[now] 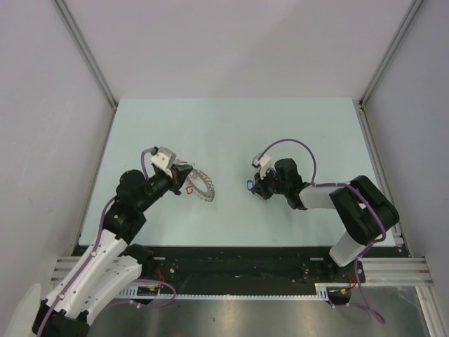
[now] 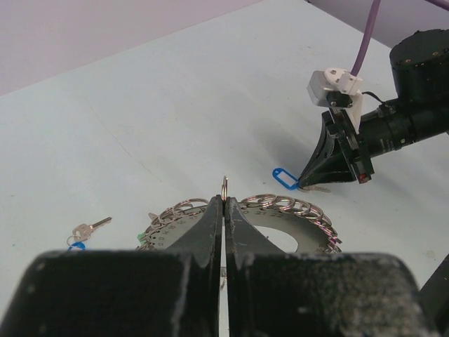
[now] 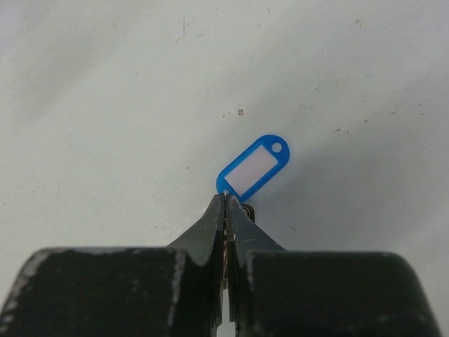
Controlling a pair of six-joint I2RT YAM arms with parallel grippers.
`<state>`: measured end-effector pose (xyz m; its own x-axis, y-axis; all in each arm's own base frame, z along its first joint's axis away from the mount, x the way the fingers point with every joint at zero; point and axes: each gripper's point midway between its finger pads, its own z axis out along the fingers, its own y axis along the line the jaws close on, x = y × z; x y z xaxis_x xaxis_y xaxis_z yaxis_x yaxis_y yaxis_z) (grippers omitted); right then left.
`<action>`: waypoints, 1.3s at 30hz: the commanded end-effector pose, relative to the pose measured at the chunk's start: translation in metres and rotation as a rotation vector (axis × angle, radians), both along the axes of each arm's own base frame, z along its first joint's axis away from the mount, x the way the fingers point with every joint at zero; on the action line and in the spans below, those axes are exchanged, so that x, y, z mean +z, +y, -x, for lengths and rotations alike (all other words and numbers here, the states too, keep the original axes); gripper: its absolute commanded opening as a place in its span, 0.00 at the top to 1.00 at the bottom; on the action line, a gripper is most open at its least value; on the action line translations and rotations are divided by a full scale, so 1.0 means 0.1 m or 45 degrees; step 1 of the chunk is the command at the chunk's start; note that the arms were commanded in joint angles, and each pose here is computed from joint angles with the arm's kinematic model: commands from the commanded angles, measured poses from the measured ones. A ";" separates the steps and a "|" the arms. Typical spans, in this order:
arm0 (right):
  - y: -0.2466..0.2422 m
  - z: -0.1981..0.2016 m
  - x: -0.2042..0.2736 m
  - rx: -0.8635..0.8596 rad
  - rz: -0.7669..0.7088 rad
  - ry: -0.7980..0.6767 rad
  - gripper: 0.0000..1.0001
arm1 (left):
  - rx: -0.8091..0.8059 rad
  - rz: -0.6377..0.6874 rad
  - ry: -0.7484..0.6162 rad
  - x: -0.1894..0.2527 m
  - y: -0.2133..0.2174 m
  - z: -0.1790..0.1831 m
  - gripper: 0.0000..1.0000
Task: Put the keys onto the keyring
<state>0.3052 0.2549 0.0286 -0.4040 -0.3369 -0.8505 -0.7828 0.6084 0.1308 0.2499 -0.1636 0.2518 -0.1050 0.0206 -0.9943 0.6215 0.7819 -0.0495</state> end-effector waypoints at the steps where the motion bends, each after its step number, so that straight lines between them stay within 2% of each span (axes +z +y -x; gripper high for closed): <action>1: 0.05 -0.07 0.41 0.030 -0.049 -0.113 1.00 | -0.046 0.050 -0.103 0.24 -0.06 0.03 1.00; 11: 0.02 0.19 1.11 0.117 -0.084 -0.234 1.00 | -0.213 0.064 -0.136 0.29 -0.23 0.17 1.00; 21: 0.29 0.67 1.93 0.322 -0.147 -0.411 1.00 | -0.547 0.059 -0.133 0.31 -0.54 0.42 1.00; 29: 0.45 1.04 2.25 0.475 -0.171 -0.479 1.00 | -0.854 0.038 -0.105 0.25 -0.74 0.68 1.00; 39: 0.65 1.21 2.48 0.592 -0.240 -0.582 1.00 | -0.931 -0.038 -0.173 0.18 -0.72 0.80 1.00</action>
<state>0.1880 0.3112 0.2390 0.0659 -0.2940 -0.9535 -0.9650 0.2242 -0.1358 0.1806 -0.2328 0.2387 -0.0818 0.0969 -0.9919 0.9687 0.2416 -0.0563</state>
